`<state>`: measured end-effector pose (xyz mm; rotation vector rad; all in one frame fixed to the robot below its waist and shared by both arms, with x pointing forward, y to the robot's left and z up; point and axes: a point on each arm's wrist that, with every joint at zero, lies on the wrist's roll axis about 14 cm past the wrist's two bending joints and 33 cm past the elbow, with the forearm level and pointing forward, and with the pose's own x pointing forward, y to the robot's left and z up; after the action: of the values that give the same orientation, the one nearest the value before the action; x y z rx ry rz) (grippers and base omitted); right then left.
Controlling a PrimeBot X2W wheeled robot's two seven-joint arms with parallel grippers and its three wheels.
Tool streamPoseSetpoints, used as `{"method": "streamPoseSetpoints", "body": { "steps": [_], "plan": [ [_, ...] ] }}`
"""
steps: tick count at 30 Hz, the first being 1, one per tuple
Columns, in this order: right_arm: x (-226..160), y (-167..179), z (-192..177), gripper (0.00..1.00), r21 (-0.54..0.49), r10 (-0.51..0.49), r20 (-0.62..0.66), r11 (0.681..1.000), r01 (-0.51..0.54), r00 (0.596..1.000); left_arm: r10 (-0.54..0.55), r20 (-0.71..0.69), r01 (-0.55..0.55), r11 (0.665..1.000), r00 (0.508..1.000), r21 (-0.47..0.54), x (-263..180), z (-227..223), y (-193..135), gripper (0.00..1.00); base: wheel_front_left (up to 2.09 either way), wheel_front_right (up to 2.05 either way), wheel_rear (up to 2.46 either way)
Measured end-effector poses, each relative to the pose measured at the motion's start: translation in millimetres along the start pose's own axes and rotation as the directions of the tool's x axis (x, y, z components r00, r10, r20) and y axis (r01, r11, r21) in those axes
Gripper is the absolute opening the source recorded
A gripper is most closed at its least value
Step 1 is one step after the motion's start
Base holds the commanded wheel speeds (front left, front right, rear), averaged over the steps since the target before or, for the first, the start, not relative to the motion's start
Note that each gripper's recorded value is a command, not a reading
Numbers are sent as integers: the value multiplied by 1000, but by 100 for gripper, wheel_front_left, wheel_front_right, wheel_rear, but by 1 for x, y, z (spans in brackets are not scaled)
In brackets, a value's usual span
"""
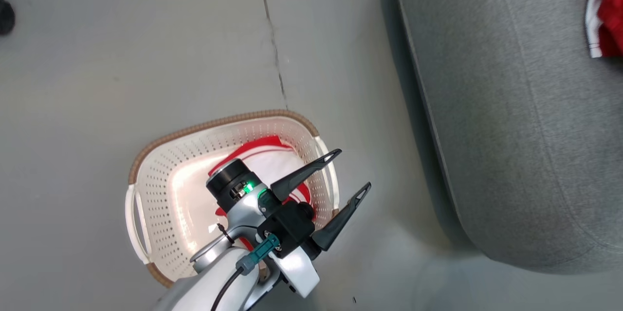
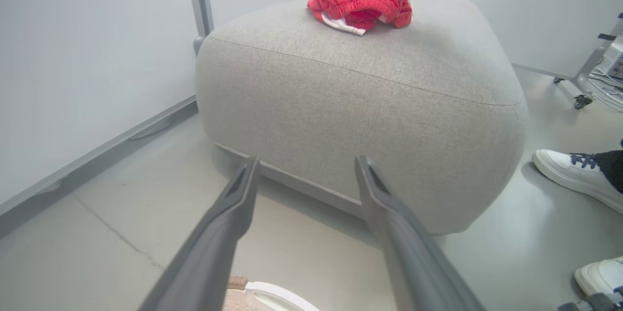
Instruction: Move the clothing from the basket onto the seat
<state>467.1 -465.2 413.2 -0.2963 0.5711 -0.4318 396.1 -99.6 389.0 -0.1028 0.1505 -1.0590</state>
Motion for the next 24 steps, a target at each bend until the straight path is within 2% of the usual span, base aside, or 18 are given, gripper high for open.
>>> {"method": "streamPoseSetpoints", "body": {
  "steps": [4,6,7,14,19,24],
  "plan": [
    [-19,-9,6,100,-13,7,2,1000,-7,1000,11,34,-11,1000,999,2,-1,21,-11,100,0,0,0],
    [-29,-13,3,100,-79,21,-19,997,-22,1000,27,53,-27,1000,998,-1,-2,32,-14,100,0,0,0],
    [-35,-15,3,100,-76,22,-16,997,-23,1000,31,65,-31,1000,997,-5,-2,38,-17,100,0,0,0],
    [-66,-28,52,100,-82,40,161,996,-27,986,44,136,-47,999,990,23,-6,76,-34,100,0,0,0],
    [-91,-20,94,100,-44,81,347,997,-70,934,71,168,-80,996,983,42,-14,93,-38,100,0,0,0],
    [-122,-3,135,100,-51,145,514,989,-139,845,131,207,-142,989,970,38,-27,110,-34,100,0,0,0]
  ]
}}
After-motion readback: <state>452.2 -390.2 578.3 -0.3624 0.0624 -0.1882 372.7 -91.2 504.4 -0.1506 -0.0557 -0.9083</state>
